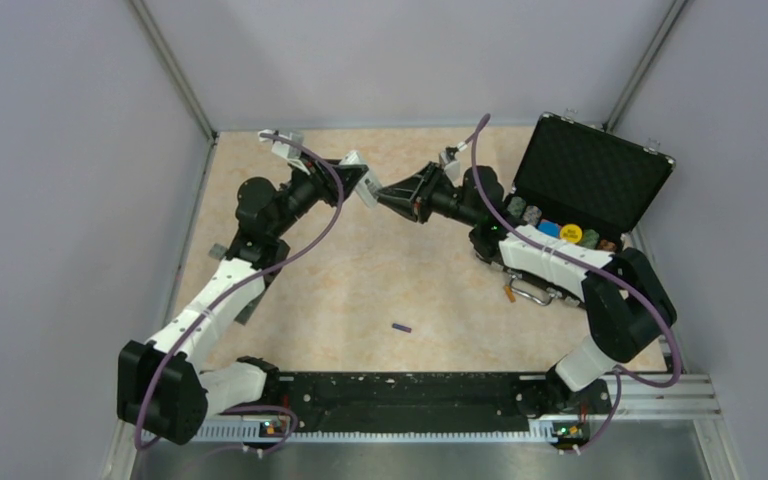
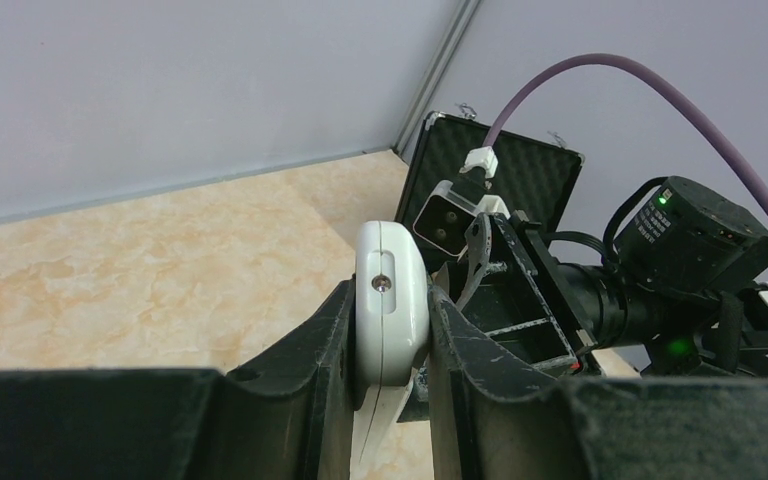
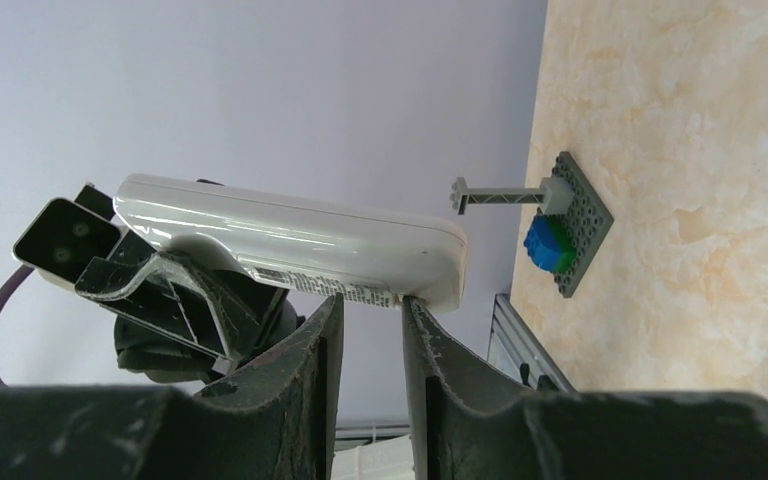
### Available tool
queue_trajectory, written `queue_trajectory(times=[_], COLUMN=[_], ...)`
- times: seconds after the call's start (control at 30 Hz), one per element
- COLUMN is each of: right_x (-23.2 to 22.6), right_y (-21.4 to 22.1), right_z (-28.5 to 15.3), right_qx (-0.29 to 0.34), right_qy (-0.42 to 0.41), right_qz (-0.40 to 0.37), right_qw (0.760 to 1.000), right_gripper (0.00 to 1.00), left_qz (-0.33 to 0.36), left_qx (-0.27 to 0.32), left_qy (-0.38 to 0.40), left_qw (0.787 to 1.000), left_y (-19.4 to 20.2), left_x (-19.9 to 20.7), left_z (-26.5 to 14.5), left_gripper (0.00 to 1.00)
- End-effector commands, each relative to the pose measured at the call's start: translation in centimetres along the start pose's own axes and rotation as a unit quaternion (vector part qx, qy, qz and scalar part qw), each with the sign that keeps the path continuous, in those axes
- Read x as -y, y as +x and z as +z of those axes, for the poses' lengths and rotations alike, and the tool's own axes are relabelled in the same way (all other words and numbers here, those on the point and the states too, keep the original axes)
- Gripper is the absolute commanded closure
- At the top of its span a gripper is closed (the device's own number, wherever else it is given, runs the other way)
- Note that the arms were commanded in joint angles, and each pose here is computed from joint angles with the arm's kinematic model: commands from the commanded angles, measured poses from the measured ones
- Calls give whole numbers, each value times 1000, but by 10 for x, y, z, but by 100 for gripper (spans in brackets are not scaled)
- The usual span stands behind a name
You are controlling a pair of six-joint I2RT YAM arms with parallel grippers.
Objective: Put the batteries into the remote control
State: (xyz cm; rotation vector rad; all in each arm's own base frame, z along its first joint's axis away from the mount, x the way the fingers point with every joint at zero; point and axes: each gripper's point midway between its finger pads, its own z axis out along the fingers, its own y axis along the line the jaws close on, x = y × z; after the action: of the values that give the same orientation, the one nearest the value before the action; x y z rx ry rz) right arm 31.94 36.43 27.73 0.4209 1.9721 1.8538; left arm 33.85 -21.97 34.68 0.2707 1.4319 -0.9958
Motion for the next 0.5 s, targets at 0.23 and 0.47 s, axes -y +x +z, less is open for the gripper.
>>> queue_trajectory(times=[0.23,0.47], right_x=[-30,-31], right_y=[-5,-5], right_z=[7,5], right_qx=[11,16], right_qy=[-67,-79], right_qz=[-34,-43], right_qw=[997,996], right_gripper=[74,76], left_qz=[-36,-45], left_qx=[-3,-15], left_qy=[133,134], left_qw=[990,990], left_y=[-24,-21], left_x=[71,71], left_z=[-1,0], left_gripper=[100,100])
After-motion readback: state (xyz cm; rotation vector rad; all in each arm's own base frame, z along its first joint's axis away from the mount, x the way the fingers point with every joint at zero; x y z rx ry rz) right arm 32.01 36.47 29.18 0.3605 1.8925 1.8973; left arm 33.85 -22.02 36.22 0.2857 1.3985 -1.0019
